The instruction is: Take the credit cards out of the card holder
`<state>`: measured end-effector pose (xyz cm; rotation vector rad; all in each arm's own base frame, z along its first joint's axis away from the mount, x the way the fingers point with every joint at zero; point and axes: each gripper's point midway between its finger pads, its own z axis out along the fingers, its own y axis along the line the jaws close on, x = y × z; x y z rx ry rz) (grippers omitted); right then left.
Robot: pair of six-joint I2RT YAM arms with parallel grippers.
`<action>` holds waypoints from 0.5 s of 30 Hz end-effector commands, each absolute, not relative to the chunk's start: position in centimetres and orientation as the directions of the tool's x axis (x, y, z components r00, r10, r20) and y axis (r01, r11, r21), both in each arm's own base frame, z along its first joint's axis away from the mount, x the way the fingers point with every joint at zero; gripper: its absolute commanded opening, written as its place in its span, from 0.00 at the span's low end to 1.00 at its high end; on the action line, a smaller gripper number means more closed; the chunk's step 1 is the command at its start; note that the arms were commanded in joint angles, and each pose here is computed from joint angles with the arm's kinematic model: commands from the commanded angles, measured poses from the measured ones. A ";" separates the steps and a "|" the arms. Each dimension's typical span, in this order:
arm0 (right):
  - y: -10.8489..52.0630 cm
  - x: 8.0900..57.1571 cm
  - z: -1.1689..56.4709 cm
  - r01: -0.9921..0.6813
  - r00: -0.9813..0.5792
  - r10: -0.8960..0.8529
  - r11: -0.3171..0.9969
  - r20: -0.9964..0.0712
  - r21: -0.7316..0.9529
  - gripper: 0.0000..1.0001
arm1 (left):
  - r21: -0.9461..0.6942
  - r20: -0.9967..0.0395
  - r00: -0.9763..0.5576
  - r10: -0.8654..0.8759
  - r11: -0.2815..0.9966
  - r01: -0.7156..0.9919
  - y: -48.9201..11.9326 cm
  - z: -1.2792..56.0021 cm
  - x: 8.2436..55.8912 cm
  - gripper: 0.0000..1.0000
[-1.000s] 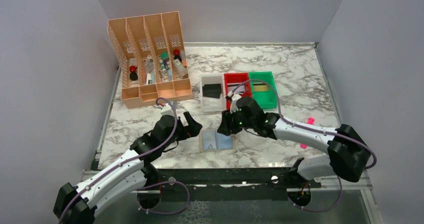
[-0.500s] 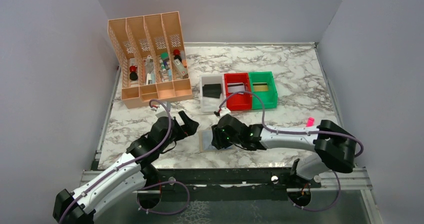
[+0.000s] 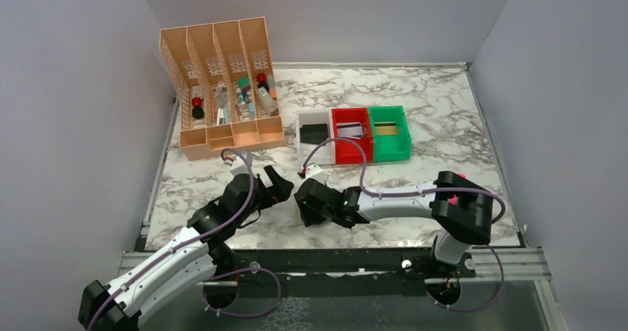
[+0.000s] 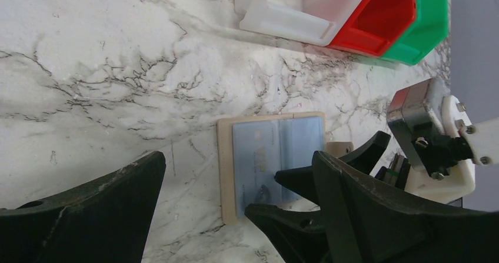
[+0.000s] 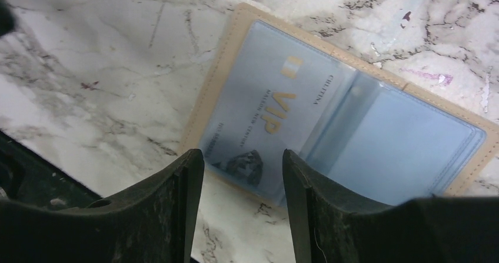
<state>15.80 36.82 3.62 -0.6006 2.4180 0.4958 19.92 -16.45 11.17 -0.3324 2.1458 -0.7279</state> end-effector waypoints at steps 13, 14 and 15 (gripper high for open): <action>32.3 16.7 -3.6 -0.386 -0.766 -0.339 0.922 -0.546 -0.032 0.38 | -0.595 -0.625 -0.635 -0.454 0.804 0.010 -16.4 10.2 19.6 0.98; 32.3 16.7 -3.6 -0.387 -0.763 -0.342 0.921 -0.548 -0.036 0.35 | -0.595 -0.624 -0.635 -0.456 0.804 0.008 -16.3 10.2 19.6 0.98; 32.3 16.8 -3.5 -0.387 -0.761 -0.343 0.921 -0.551 -0.038 0.31 | -0.595 -0.623 -0.636 -0.456 0.804 0.006 -16.3 10.1 19.6 0.98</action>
